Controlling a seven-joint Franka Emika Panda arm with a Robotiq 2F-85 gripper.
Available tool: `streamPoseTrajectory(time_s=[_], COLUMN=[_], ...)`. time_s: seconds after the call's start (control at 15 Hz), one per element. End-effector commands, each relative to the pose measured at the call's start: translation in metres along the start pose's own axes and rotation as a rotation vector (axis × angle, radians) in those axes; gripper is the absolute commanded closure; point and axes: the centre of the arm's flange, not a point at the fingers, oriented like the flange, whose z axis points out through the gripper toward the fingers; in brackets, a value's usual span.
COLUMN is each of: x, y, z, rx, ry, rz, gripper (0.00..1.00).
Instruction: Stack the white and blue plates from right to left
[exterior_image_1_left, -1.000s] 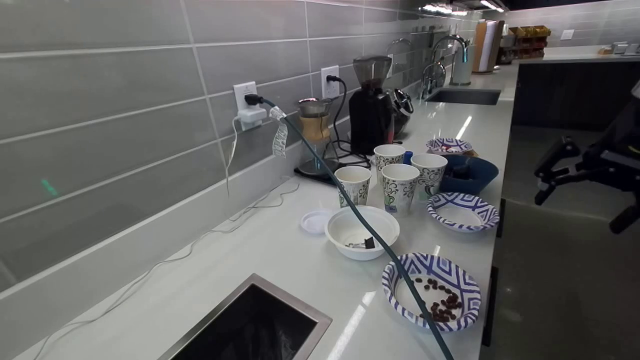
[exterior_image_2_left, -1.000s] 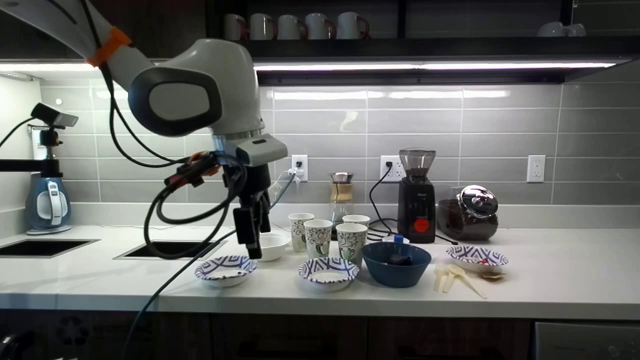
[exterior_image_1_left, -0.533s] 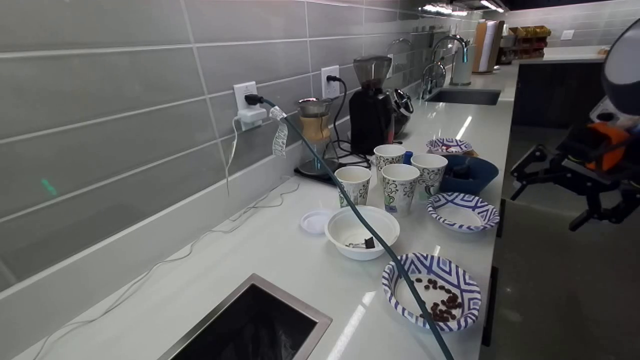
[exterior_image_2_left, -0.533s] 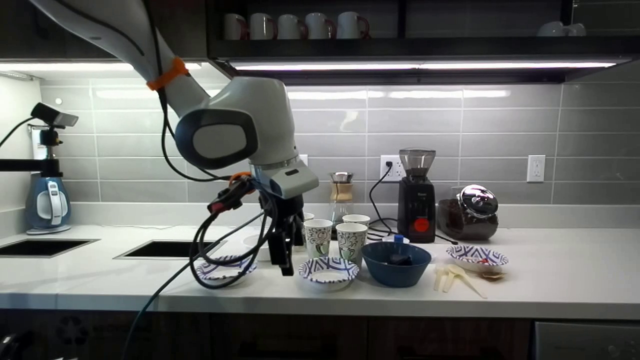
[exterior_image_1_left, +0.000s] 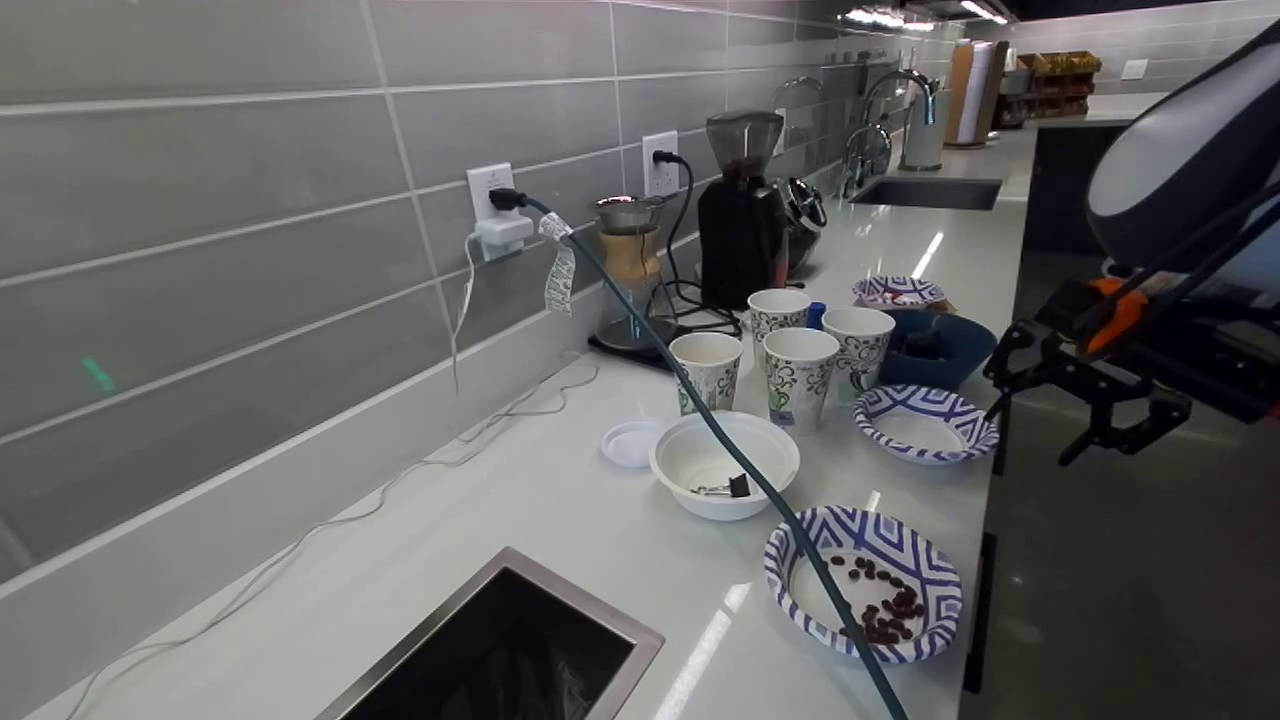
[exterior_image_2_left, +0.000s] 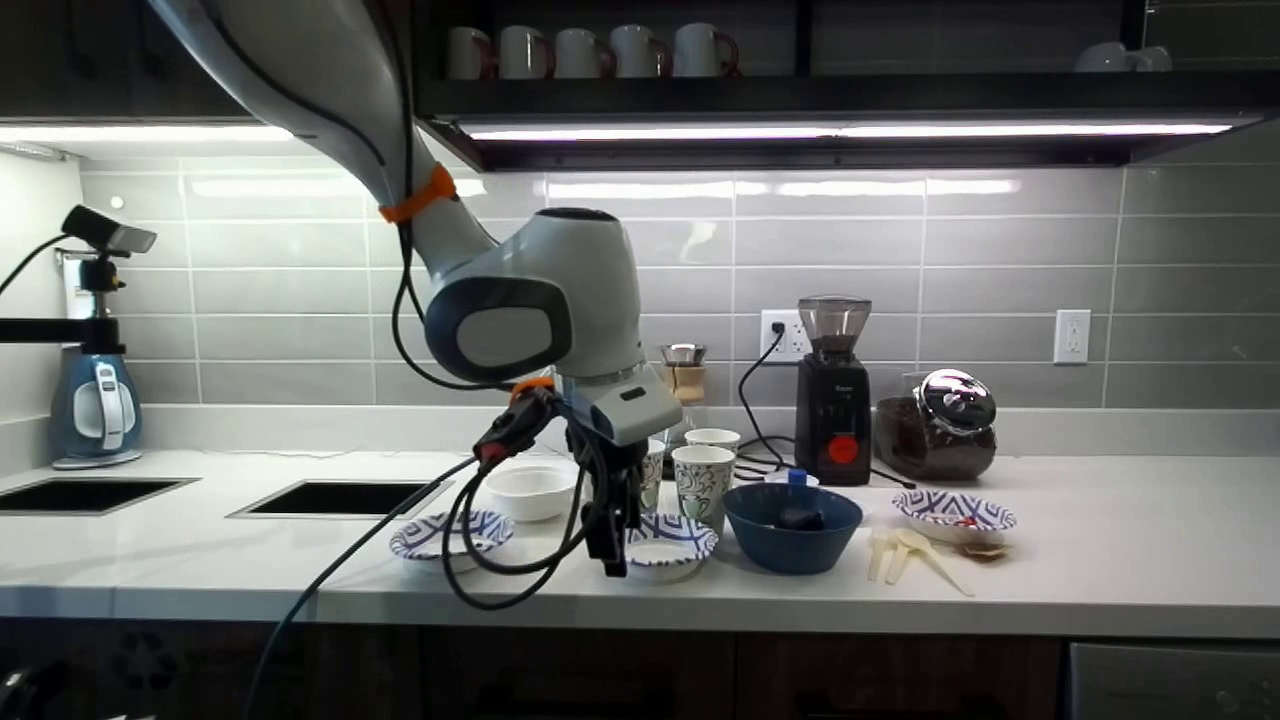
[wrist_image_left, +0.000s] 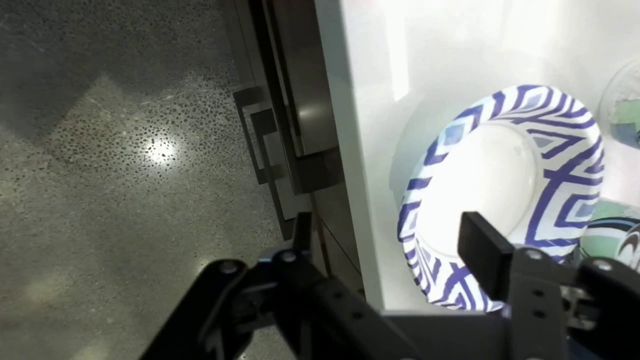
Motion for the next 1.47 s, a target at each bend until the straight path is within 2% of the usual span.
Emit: streamPoseTrajectory(time_s=[0.0,0.2,0.4,0.47,0.67,0.87,1.07,1.27,1.4], x=[0.012,0.015,0.016,0.015,0.012,0.003,-0.013,-0.026,-0.031], y=[-0.013,-0.016,-0.018,-0.019,-0.024,-0.032,-0.037,-0.029,-0.018], z=[0.021,0.032,0.039,0.041,0.038,0.032,0.019,-0.004,-0.023], rx=[0.035,0.026,0.028,0.031,0.034,0.054,0.039,0.045,0.089], ry=[0.008,0.015,0.016,0.005,-0.003,-0.028,-0.062,-0.116,-0.142], rz=[0.007,0.0,-0.012,-0.016,-0.043,-0.062,-0.09,-0.131,-0.158], gripper=[0.56,0.72,0.97,1.0,0.98,1.0,1.0,1.0,1.0])
